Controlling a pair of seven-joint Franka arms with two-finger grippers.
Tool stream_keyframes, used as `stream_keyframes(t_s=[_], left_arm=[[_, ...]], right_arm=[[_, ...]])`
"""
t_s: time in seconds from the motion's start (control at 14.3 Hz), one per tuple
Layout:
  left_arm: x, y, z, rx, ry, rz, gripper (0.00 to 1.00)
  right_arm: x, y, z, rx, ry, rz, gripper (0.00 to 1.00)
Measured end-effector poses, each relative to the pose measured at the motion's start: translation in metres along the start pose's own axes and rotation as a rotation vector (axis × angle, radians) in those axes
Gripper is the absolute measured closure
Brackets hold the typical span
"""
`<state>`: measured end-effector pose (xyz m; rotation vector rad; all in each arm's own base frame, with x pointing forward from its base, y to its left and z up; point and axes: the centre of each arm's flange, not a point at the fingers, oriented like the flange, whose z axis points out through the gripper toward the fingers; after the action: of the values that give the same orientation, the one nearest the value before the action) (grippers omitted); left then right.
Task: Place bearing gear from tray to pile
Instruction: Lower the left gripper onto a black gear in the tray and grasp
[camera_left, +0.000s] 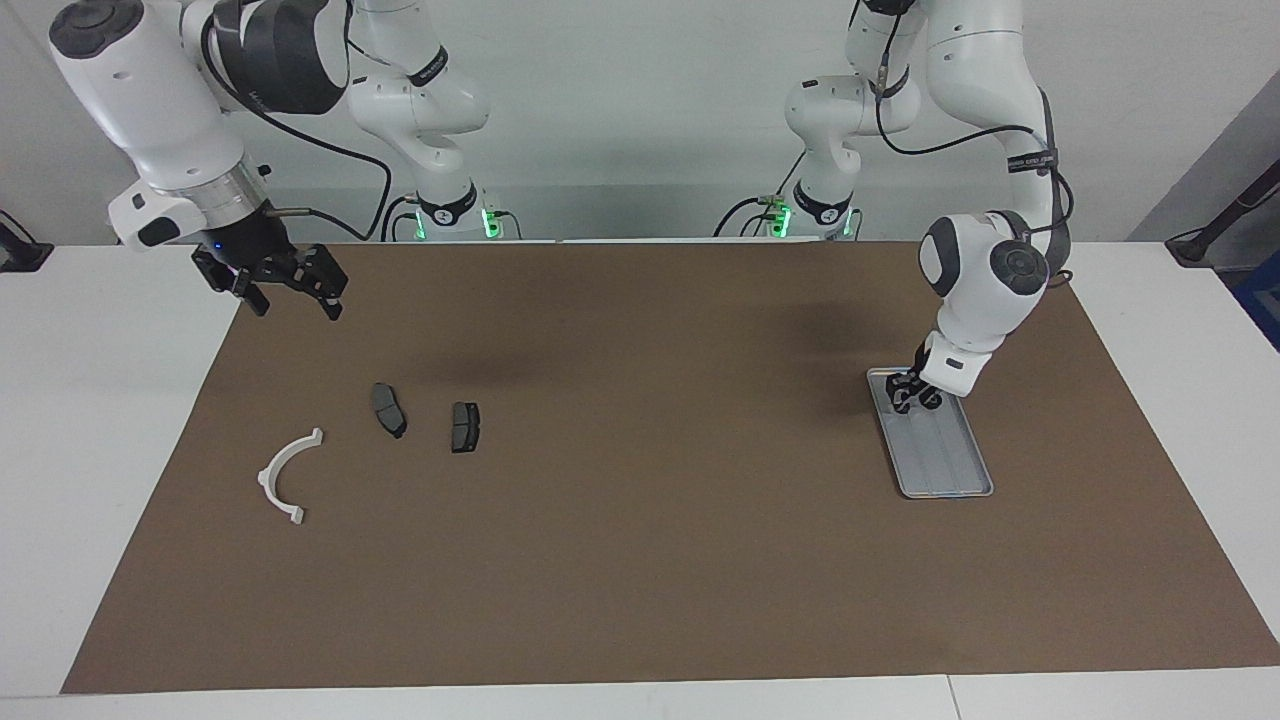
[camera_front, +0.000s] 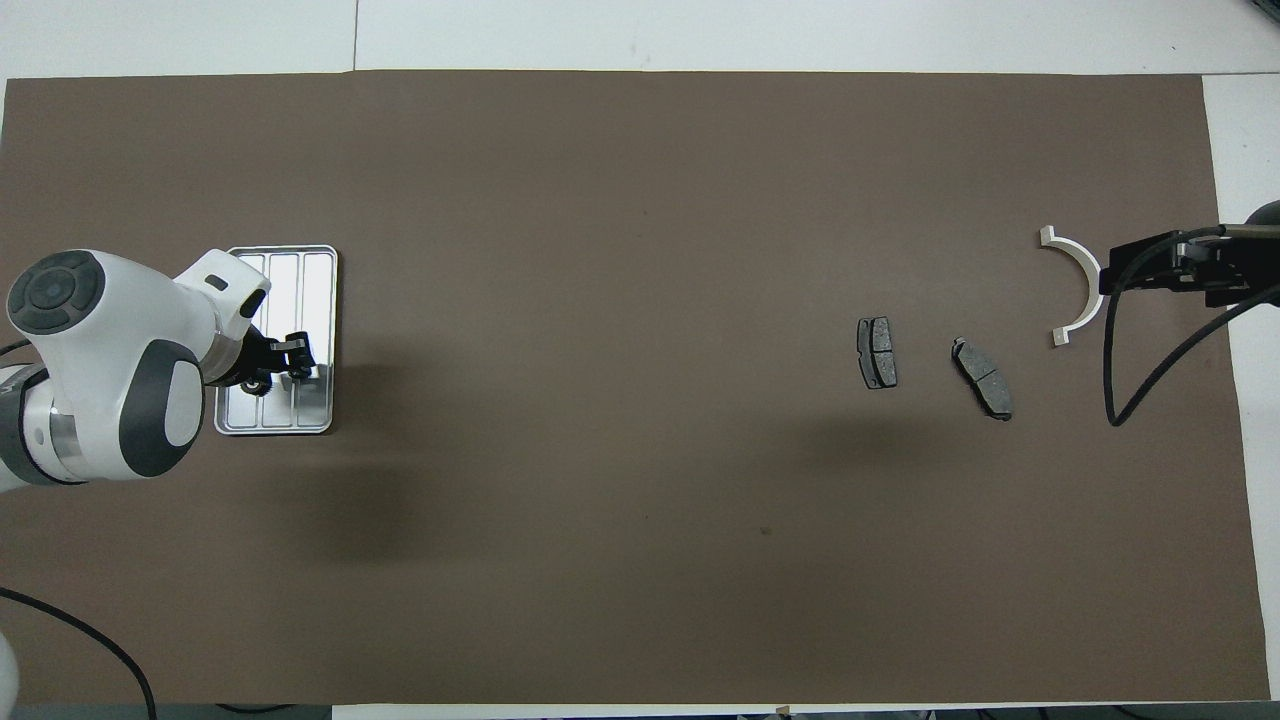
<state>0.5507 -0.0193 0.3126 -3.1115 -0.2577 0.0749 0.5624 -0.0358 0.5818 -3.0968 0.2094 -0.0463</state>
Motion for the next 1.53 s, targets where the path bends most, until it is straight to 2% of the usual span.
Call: stream_keyframes(t_s=[0.42, 1.33, 1.47, 1.53], left_arm=[[0.001, 0.006, 0.003, -0.01, 0.022, -0.017, 0.5], [-0.003, 0.012, 0.013, -0.006, 0.008, -0.018, 0.5], [-0.003, 0.013, 0.013, -0.01, 0.013, -0.018, 0.6], [-0.003, 0.013, 0.013, -0.01, 0.014, -0.018, 0.6]], right_arm=[[0.003, -0.003, 0.003, 0.0, 0.016, -0.005, 0.0], [0.009, -0.003, 0.012, -0.001, 0.024, -0.005, 0.0], [0.012, -0.004, 0.014, -0.001, 0.032, -0.005, 0.0], [0.013, -0.005, 0.016, -0.002, 0.032, -0.006, 0.0]])
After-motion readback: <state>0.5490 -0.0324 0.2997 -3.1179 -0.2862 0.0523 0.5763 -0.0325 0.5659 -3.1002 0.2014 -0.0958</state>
